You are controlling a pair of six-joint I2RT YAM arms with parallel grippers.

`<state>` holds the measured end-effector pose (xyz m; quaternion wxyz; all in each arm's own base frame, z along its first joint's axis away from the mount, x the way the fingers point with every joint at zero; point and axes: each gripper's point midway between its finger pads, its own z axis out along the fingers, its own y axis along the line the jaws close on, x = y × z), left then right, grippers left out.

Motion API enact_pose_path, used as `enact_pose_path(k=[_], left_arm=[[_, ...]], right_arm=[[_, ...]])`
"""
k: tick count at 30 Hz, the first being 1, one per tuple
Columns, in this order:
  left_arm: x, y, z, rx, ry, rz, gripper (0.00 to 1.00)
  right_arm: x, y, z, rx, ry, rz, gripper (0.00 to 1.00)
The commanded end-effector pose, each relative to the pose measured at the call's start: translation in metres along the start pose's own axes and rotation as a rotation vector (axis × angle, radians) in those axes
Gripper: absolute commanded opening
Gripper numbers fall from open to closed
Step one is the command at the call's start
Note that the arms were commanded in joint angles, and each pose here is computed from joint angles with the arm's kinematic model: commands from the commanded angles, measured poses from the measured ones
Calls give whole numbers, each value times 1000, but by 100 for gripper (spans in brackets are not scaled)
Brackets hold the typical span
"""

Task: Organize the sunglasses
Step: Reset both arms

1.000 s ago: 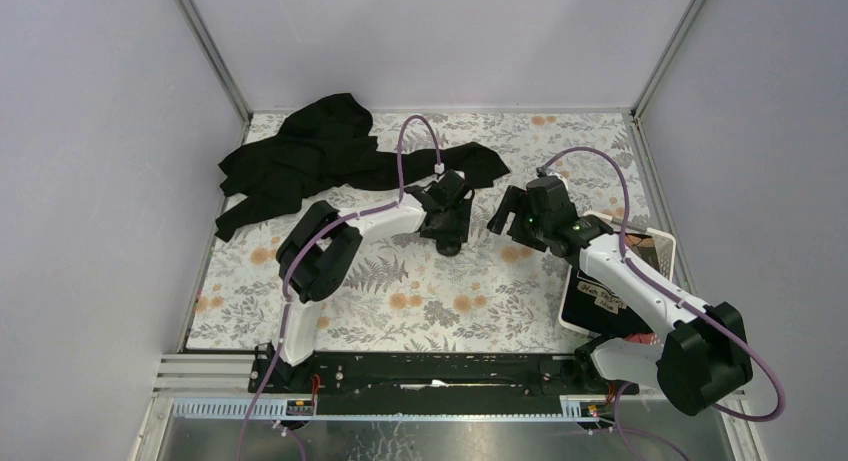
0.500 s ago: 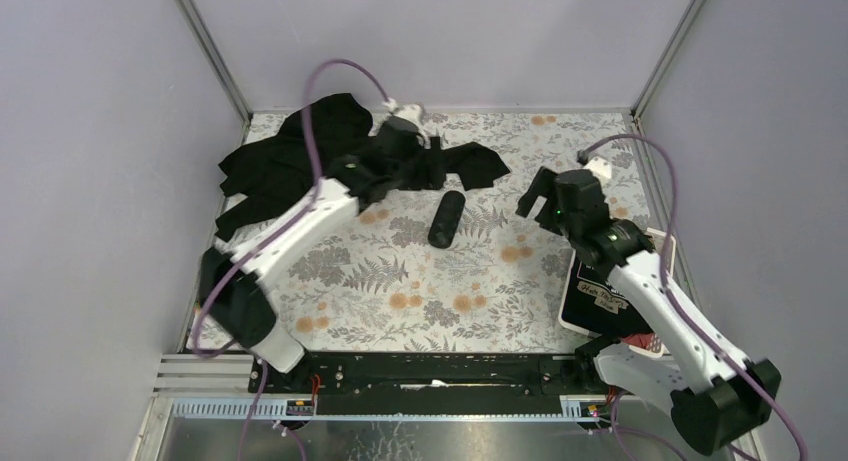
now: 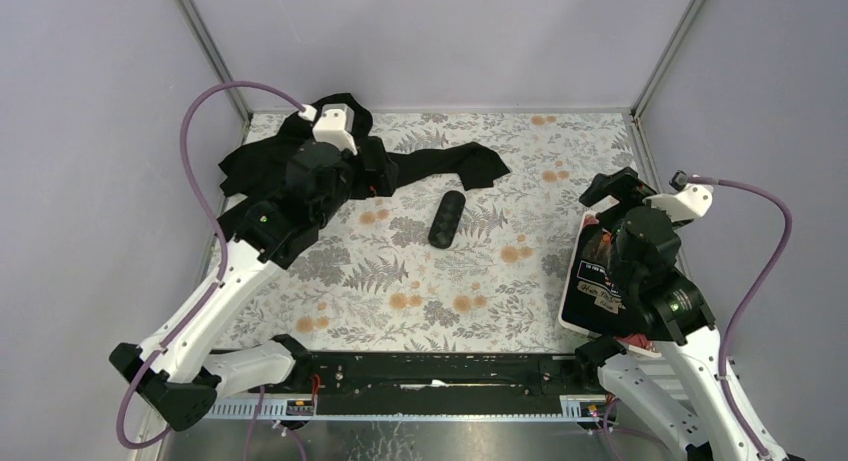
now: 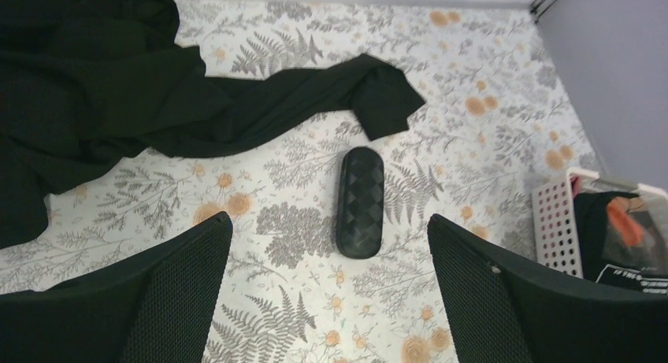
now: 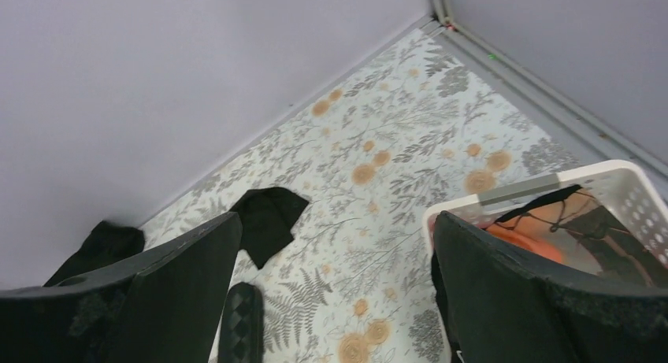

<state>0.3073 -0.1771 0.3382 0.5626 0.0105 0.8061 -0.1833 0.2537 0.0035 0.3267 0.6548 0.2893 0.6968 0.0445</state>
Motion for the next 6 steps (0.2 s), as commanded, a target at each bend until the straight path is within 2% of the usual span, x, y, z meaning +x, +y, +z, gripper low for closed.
enact_pose_path(k=[1,6], left_arm=[[21,8,7,-28,53,37,97],[18,9,7,-31,43,41,97]], right_arm=[[-7,-16,9,108,-79,-7,100],[3,-15,13,127,-31,-24,100]])
